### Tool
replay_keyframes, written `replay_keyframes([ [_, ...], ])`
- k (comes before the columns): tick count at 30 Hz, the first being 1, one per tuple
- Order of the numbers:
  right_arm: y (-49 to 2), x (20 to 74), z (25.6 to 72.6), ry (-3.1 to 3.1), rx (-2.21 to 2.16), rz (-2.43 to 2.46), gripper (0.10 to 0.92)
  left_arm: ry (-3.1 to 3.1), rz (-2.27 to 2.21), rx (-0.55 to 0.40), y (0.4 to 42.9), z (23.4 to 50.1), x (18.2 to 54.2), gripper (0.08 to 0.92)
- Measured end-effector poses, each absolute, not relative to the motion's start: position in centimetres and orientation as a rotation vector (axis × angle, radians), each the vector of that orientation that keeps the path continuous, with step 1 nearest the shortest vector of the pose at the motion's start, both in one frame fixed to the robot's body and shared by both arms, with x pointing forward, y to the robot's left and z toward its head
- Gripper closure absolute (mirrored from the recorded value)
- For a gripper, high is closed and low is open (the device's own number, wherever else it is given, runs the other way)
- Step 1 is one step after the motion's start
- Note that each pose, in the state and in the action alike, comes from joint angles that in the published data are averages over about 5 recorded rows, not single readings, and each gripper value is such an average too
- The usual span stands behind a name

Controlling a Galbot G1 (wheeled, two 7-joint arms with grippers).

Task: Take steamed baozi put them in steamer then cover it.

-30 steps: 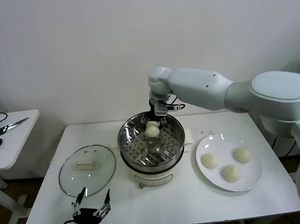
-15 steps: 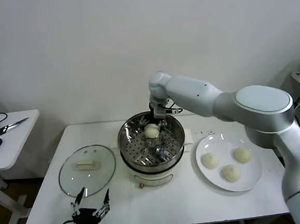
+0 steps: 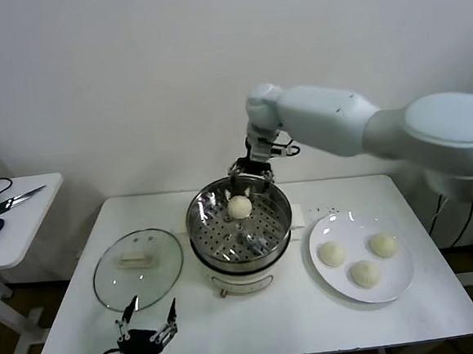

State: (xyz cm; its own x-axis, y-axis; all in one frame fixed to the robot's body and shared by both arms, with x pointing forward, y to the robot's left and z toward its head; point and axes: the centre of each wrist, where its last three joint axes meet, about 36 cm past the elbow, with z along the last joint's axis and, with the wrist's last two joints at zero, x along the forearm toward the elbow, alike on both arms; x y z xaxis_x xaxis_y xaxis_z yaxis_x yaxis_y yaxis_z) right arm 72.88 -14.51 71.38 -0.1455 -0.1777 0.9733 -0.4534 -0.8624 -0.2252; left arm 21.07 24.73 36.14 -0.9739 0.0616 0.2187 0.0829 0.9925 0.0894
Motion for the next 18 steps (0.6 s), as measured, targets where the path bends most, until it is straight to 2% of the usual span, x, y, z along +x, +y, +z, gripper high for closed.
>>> replay_keyframes([
  [4,-21.0,71.2,71.8,-0.916,1.769,1.948,0.200,-2.922,-0.142,-0.111,24.6,36.2,21.1,0.177],
  [9,-27.4,67.9,69.5,-1.134,1.624,1.719,0.200,-2.926,-0.142,-0.113,24.6,36.3,21.2,0.177],
  [18,-32.8,62.9,62.1,-1.334,1.436,1.412,0.200,-2.927,-0.150,-0.105,24.8,36.4,21.0,0.177],
])
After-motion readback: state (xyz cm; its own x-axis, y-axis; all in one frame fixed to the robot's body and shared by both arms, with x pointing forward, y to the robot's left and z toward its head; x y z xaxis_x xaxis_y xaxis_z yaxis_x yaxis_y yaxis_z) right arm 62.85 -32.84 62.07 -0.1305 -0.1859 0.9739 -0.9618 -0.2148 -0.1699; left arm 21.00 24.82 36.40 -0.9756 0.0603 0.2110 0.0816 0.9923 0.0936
